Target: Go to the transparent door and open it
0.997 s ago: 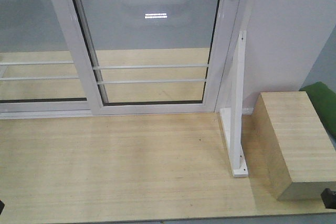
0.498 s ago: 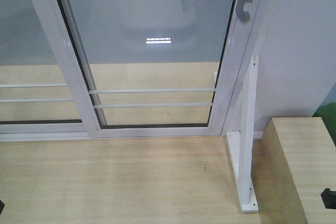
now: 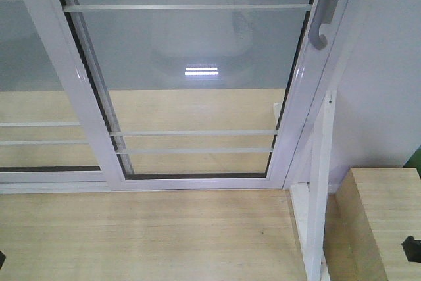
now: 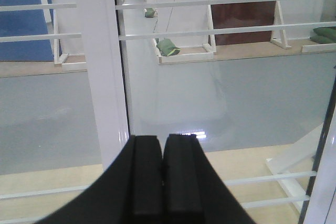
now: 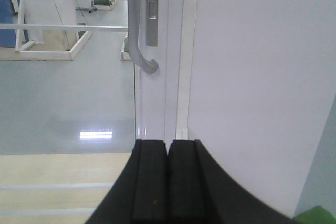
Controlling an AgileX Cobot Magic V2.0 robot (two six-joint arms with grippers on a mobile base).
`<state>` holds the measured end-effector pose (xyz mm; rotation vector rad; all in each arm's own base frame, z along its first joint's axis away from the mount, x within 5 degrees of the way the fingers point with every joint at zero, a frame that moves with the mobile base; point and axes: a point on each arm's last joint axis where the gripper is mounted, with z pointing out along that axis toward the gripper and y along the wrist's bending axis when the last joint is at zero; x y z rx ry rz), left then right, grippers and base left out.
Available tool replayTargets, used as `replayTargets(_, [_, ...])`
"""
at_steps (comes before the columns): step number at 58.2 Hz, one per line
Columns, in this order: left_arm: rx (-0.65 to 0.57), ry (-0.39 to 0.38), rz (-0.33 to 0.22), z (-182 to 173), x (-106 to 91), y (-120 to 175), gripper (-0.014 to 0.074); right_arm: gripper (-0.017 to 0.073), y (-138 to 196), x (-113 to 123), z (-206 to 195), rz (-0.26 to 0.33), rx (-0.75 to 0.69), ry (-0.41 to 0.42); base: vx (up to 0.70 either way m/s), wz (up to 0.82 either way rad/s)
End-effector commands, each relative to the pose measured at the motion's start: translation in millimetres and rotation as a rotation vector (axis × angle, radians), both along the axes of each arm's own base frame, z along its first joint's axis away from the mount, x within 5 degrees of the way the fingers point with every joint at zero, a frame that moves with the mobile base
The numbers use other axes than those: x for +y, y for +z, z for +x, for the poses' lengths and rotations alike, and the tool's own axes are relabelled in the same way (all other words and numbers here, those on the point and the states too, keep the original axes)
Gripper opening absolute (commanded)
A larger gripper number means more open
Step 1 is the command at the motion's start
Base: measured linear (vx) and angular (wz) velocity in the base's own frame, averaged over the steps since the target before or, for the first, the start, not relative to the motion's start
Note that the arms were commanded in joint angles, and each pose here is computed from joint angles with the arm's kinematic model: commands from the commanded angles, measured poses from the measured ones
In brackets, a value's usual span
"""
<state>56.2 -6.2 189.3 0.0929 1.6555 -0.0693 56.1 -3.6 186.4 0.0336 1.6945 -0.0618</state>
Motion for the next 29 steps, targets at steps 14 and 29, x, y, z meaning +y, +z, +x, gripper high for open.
replayTargets(14, [-0.081, 0.006, -0.019, 0.0, 0.5, 3.3, -0.0006, -0.0009, 7.0, -0.1, -0.3, -0.008, -0.094, -0.002, 0.11, 0.00])
replayTargets(29, [-0.081, 0.006, -0.019, 0.0, 0.5, 3.3, -0.0006, -0.0009, 7.0, -0.1, -0.3, -0.008, -0.094, -0.002, 0.09, 0.01])
